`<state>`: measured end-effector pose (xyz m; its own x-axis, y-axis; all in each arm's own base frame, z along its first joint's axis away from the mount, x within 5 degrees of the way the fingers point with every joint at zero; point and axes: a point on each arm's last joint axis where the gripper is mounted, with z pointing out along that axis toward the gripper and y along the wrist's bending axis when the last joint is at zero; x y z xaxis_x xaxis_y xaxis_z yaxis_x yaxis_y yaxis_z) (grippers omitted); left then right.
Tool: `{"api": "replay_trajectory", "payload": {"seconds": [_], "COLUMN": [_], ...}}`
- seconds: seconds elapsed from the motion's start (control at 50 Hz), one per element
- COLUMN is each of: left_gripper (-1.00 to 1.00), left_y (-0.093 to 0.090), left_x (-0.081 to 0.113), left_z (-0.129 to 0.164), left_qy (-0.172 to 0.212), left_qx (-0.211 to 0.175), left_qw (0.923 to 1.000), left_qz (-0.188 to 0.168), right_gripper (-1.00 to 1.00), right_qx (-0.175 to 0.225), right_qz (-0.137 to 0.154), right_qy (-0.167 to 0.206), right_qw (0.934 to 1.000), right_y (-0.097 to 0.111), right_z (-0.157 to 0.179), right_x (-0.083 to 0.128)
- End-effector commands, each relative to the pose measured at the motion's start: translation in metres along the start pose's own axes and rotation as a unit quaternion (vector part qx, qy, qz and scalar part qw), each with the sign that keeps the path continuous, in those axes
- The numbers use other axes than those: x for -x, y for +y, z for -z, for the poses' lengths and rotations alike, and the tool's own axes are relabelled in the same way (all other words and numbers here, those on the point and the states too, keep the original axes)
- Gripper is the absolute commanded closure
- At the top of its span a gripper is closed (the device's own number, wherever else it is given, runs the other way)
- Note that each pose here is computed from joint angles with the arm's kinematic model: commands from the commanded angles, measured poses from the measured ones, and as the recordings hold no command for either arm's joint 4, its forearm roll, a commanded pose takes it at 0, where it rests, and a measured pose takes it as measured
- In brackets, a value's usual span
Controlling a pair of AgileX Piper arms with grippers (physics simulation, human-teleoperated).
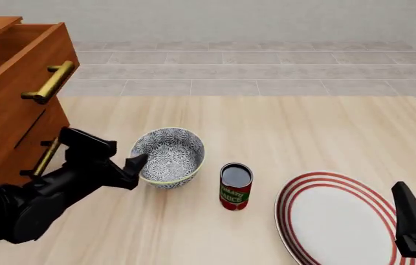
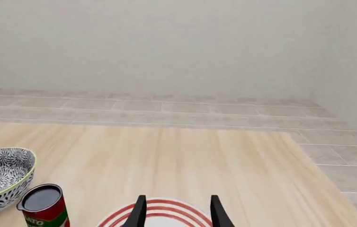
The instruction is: Put the bowl on top of the cabinet.
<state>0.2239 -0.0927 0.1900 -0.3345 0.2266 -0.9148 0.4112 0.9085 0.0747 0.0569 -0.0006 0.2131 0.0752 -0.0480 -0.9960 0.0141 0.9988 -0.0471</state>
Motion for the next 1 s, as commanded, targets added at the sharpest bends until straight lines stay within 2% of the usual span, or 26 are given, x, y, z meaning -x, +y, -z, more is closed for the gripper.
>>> {"api": "replay_trajectory", "payload": {"seconds": [0.02, 0.42, 0.48, 0.54, 0.58, 0.66, 0.78, 0.8, 1.0], "left_gripper": [-1.00, -1.00, -1.00, -1.00, -1.00, -1.00, -1.00, -1.00, -1.00], "left_y": [0.005, 0.014, 0.011, 0.014, 0.013, 0.015, 0.009, 0.006, 0.009], "left_x": [0.000, -0.009, -0.012, -0.012, -0.014, -0.016, -0.021, -0.021, -0.025], "left_z": [-0.022, -0.050, -0.060, -0.059, -0.065, -0.066, -0.073, -0.075, -0.081], "left_qy": [0.019, 0.048, 0.069, 0.067, 0.076, 0.075, 0.085, 0.090, 0.101], "left_qx": [0.007, 0.021, 0.016, 0.021, 0.019, 0.021, 0.013, 0.010, 0.015], "left_qw": [0.9997, 0.9976, 0.9954, 0.9960, 0.9948, 0.9951, 0.9943, 0.9933, 0.9914], "left_qz": [0.012, 0.044, 0.065, 0.056, 0.065, 0.060, 0.062, 0.072, 0.082], "right_gripper": [-1.00, -1.00, -1.00, -1.00, -1.00, -1.00, -1.00, -1.00, -1.00], "right_qx": [0.000, 0.000, 0.000, 0.000, 0.000, 0.000, 0.000, 0.000, -0.001], "right_qz": [0.001, -0.001, -0.001, -0.001, -0.001, -0.001, 0.000, -0.001, -0.001], "right_qy": [-0.001, -0.001, -0.001, -0.001, -0.001, -0.001, -0.002, -0.002, -0.004], "right_qw": [1.0000, 1.0000, 1.0000, 1.0000, 1.0000, 1.0000, 1.0000, 1.0000, 1.0000], "right_y": [0.000, 0.000, 0.000, 0.000, 0.000, 0.000, 0.000, 0.000, 0.000], "right_z": [0.000, 0.000, 0.000, 0.000, 0.000, 0.000, 0.000, 0.000, 0.001], "right_x": [0.000, 0.000, 0.000, 0.000, 0.000, 0.000, 0.000, 0.000, 0.001]}}
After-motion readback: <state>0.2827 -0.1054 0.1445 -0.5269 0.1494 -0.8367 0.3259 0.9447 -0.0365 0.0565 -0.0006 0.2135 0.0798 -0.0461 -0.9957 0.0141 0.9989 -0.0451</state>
